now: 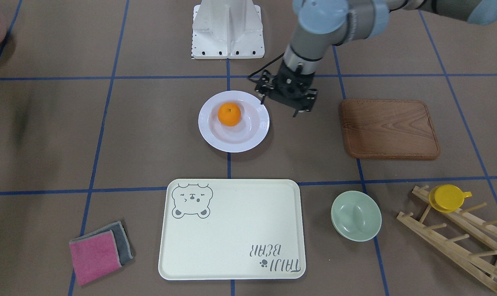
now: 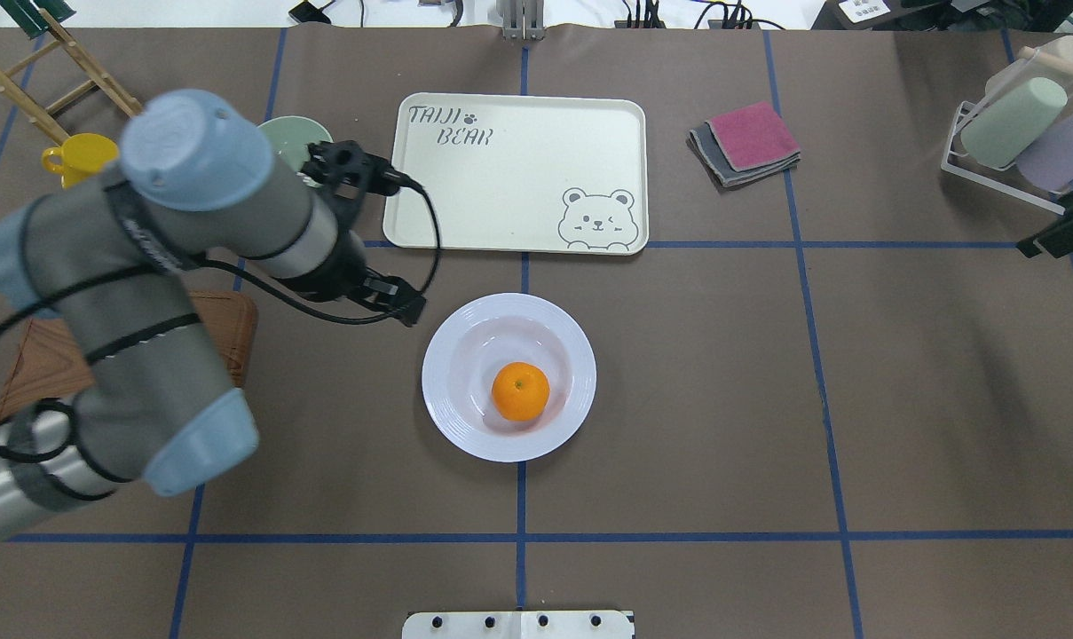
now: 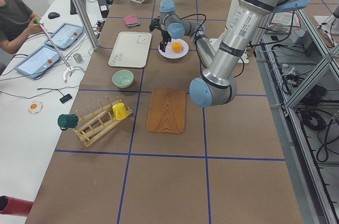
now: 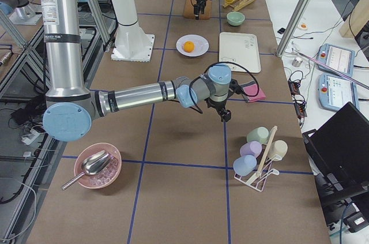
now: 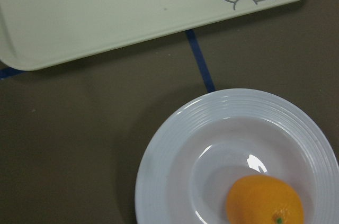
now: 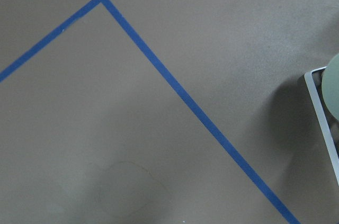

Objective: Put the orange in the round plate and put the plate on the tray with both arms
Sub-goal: 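Open the left gripper and withdraw it while the right arm reaches in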

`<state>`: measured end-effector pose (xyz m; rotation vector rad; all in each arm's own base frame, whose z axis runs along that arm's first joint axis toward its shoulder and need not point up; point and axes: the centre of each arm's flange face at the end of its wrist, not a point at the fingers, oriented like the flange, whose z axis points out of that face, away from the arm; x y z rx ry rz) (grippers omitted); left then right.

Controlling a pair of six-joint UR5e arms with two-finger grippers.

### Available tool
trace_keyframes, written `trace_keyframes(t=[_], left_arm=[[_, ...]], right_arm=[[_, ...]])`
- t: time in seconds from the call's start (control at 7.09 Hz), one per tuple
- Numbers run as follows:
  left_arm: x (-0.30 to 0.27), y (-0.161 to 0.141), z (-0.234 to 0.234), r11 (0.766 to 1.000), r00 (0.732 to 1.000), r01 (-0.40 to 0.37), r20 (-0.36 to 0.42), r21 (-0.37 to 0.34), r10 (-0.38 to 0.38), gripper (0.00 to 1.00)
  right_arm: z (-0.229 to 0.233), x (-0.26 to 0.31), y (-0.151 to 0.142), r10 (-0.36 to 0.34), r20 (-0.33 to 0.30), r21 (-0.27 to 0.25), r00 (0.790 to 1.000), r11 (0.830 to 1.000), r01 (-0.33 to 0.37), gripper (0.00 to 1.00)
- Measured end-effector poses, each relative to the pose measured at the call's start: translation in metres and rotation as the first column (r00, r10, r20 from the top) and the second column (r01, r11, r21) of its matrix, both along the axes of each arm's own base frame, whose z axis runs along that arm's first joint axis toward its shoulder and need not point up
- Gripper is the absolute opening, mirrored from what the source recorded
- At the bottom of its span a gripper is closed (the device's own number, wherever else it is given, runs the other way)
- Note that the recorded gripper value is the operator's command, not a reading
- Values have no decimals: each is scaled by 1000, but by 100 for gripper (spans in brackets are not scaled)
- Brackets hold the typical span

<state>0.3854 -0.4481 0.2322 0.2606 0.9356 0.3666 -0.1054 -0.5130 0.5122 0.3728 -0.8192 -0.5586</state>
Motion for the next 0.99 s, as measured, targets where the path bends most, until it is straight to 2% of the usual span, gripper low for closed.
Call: trace_keyframes(t=[0.28, 0.42, 0.56, 0.71, 0.85, 0.99], left_arm=[[-119, -37, 83, 994, 997, -70, 48, 79, 66, 100], [-160, -66, 125, 990, 993, -96, 79, 102, 88, 100], [-185, -90, 156, 989, 991, -108, 94, 101, 99, 100], [-202, -106, 175, 989, 990, -109, 105, 101, 99, 100], [-221, -118, 190, 987, 988, -111, 118, 113, 98, 100], [-240, -130, 203, 985, 986, -116, 132, 126, 99, 100]], right_arm=[[-47, -38, 15, 110, 60, -135, 992, 986, -101, 94], [-65, -61, 19, 179, 109, -192, 978, 969, -156, 95], [-73, -97, 27, 281, 175, -261, 944, 937, -231, 95], [-80, -150, 41, 415, 238, -348, 878, 880, -322, 94], [-97, -209, 60, 554, 287, -459, 781, 795, -396, 95], [-118, -260, 83, 640, 316, -556, 701, 723, -410, 95]])
